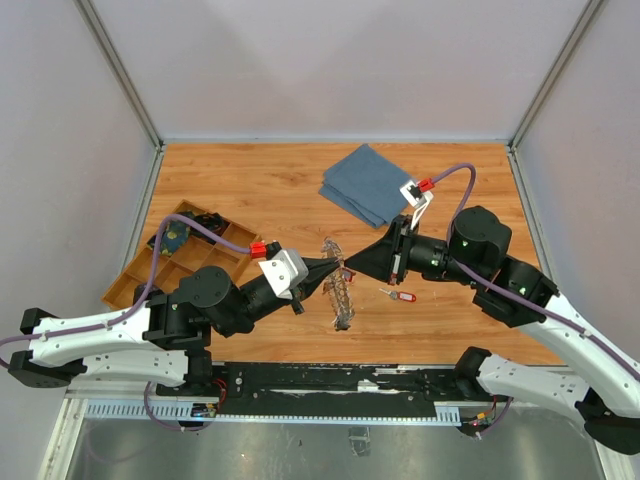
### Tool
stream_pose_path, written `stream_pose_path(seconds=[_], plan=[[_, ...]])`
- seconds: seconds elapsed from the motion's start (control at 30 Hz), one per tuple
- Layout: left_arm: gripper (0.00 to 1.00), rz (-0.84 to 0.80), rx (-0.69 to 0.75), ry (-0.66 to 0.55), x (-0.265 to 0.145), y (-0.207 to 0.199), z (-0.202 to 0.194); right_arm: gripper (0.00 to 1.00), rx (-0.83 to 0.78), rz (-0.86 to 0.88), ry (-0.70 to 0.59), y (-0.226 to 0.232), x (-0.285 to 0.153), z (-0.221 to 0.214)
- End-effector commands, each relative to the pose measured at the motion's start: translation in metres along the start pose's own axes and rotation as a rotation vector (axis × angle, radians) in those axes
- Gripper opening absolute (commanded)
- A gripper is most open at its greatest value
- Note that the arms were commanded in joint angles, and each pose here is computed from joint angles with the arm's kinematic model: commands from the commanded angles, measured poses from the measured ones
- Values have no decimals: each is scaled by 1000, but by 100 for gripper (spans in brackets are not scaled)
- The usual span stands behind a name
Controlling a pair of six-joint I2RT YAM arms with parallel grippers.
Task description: Put the keys on the keyring
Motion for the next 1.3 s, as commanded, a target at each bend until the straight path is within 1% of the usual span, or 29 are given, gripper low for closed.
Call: stream_pose_path(seconds=[0.0,0.23,0.4,0.43,0.5,0.57,0.63,0.83,0.93,1.0,1.13,1.2,1.27], plan=[[1,14,-40,-109,-1,4,23,1,-2,-18,28,-3,2,-4],[1,8,-37,-107,-1,3,22,1,-13,0,59,-2,5,-5],[1,4,-42,-109,-1,3,22,1,-66,-5,18,0,-2,0],[1,1,-42,-109,-1,2,22,2,-88,-12,-4,1,-6,3],[1,0,-48,-115,-2,3,23,13,-136,-19,-60,4,-17,9],[1,-7,-55,-122,-3,2,24,24,-198,-18,-117,7,-26,16],[0,-17,-66,-133,-5,2,26,29,-287,3,-161,11,-35,21],[0,-101,-124,-202,-13,-5,38,33,-606,165,-240,25,-48,25],[1,-152,-155,-253,-19,-8,46,32,-710,239,-272,30,-48,25],[0,-189,-166,-280,-22,-11,52,32,-750,288,-242,34,-47,22],[1,-240,-178,-313,-27,-15,59,33,-783,375,-113,44,-40,15],[1,-263,-179,-323,-27,-17,61,36,-789,409,-94,46,-38,13],[0,-277,-177,-323,-26,-19,62,36,-794,441,-99,49,-37,13]])
Point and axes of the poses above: each gripper's point midway between its finger pads, its own x axis out along the fingers, its own y axis along the line the jaws close on, z = x × y, the point moved 6 cm from there along -x, back along the fingers, and after that the axes turned 8 degrees about x, right-handed, at the moved point
